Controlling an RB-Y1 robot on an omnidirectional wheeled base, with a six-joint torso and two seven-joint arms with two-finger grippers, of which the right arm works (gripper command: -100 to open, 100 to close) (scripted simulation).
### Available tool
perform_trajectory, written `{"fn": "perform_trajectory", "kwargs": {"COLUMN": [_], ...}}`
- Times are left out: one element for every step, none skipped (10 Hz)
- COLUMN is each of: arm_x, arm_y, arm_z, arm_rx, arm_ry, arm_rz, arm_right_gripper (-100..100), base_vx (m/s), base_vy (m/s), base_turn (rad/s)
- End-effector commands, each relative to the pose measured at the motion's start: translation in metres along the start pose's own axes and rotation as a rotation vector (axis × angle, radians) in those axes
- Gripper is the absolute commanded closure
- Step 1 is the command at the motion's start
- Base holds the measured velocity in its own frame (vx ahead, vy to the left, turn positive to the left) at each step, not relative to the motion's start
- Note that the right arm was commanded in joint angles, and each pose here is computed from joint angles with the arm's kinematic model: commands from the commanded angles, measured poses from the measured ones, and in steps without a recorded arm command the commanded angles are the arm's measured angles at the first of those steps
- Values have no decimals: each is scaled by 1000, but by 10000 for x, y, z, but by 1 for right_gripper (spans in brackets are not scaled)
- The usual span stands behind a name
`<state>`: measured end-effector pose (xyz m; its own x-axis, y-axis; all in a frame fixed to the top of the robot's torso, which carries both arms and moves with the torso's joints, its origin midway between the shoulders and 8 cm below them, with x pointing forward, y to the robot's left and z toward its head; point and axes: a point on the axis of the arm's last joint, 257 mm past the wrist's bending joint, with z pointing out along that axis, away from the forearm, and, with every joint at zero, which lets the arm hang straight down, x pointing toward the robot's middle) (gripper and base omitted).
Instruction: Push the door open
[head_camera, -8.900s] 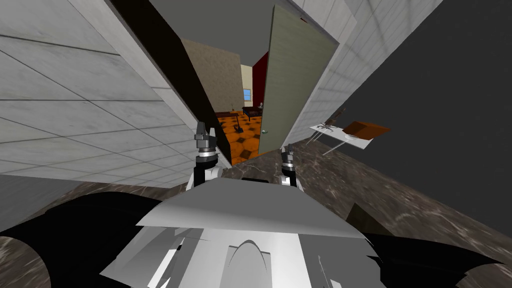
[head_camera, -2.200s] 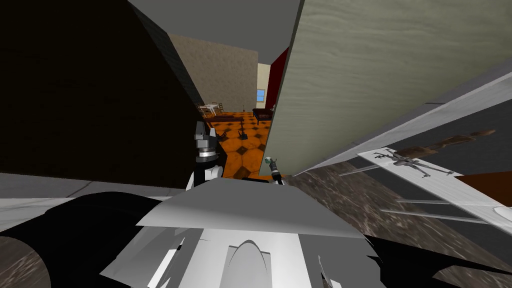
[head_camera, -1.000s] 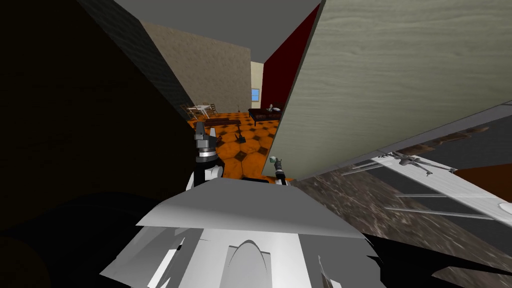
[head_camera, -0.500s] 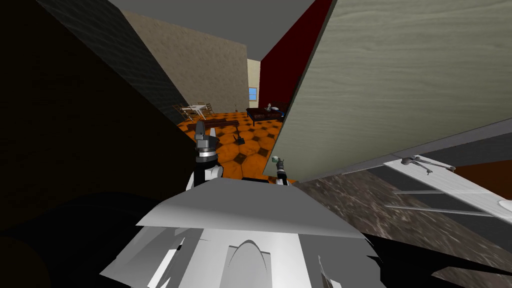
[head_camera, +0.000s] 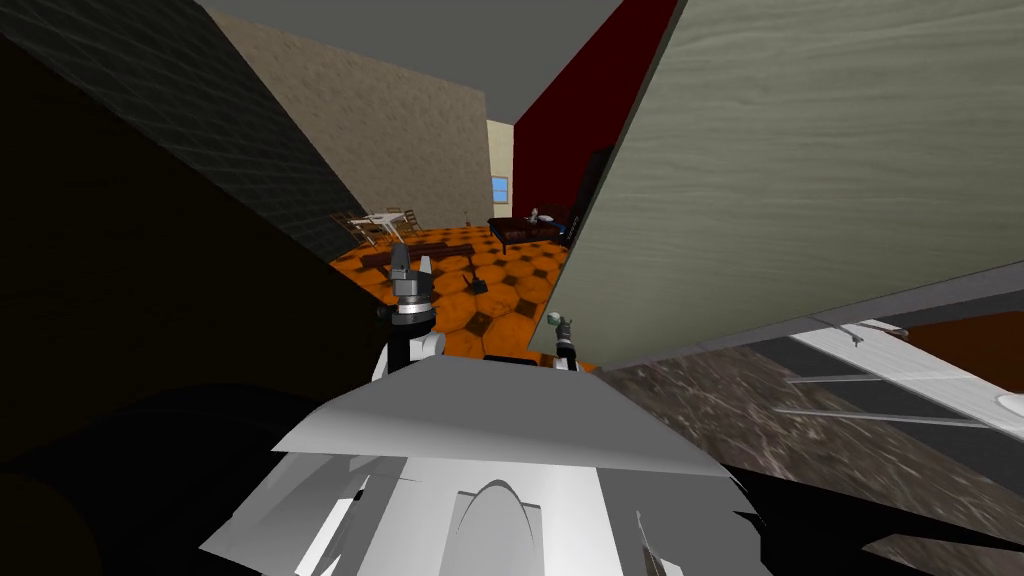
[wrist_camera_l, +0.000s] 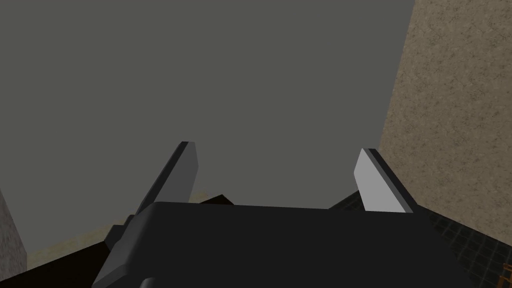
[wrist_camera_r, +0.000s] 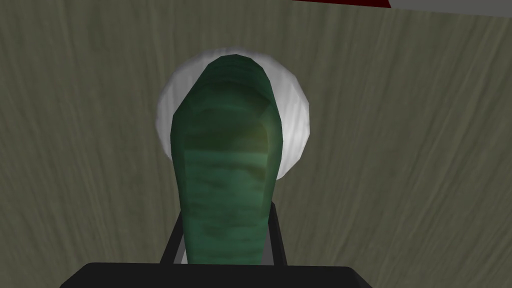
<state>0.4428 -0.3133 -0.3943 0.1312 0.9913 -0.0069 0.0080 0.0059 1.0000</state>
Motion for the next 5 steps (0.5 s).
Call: {"fn": "perform_trajectory", "kwargs": {"arm_x": [0, -119, -147, -208, -273], "arm_y": [0, 25, 27, 30, 33], "arm_z": [0, 13, 13, 12, 10], "arm_rx": [0, -6, -6, -7, -7], "arm_ry": [0, -23, -29, -43, -58], "arm_rz": [0, -5, -5, -6, -7], "arm_right_gripper": [100, 100, 100, 100, 100], "base_vx": [73, 135, 179, 198, 218], "base_vy": [20, 40, 41, 45, 86], "base_turn": [-29, -58, -53, -37, -58]}}
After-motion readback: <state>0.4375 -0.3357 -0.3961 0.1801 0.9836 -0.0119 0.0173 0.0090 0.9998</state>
